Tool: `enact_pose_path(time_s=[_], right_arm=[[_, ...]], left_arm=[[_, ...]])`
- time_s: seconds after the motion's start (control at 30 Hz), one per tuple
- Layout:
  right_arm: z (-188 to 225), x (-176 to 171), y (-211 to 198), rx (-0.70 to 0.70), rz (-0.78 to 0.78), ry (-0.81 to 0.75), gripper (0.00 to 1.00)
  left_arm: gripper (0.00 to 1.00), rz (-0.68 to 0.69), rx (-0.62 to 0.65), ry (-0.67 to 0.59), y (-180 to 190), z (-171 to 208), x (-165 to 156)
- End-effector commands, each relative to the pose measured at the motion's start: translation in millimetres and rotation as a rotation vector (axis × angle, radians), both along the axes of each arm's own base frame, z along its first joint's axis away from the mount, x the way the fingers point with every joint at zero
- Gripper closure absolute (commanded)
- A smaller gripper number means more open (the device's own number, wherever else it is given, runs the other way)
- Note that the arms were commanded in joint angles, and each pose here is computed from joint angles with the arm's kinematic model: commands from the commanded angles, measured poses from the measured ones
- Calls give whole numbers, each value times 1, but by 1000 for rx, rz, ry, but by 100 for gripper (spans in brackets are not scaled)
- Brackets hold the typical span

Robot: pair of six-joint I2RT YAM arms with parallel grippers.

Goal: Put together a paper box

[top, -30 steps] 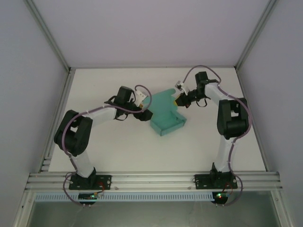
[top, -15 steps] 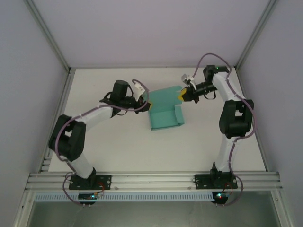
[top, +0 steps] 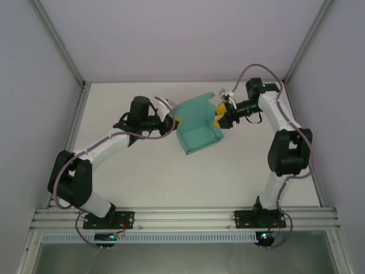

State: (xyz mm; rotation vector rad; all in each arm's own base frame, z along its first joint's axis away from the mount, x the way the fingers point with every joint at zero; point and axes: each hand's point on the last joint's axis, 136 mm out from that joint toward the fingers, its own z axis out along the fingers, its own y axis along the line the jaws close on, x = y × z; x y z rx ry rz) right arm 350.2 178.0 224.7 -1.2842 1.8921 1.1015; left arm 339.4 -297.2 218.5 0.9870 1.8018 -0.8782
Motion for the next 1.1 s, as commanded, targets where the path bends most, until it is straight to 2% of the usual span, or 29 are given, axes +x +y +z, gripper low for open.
enact_pose_path(time_s=[0.0,0.03,0.13,0.2,0.37,0.53,0.63,0.7,1.07], right_arm=[[18,44,-19,-69,-307,-51,17],[20,52,-28,-67,-407,-17,15],[34,50,-49,21,-558,100,10],[34,48,-61,54,-606,161,9],[11,42,-62,-62,-548,255,18],[3,35,-38,-61,-384,411,36],[-10,24,-22,-85,-303,482,41],[-17,21,-12,-101,-273,496,48],[-22,7,21,-106,-197,490,59]], left_arm=[[100,106,-1,-100,11,24,12],[100,135,14,-117,14,26,15],[100,158,50,-163,19,30,14],[100,150,57,-192,20,37,11],[100,87,73,-277,15,55,-4],[100,98,92,-358,11,69,-9],[100,105,78,-394,11,77,-10],[100,111,75,-409,11,80,-10],[100,136,67,-400,10,78,-5]])
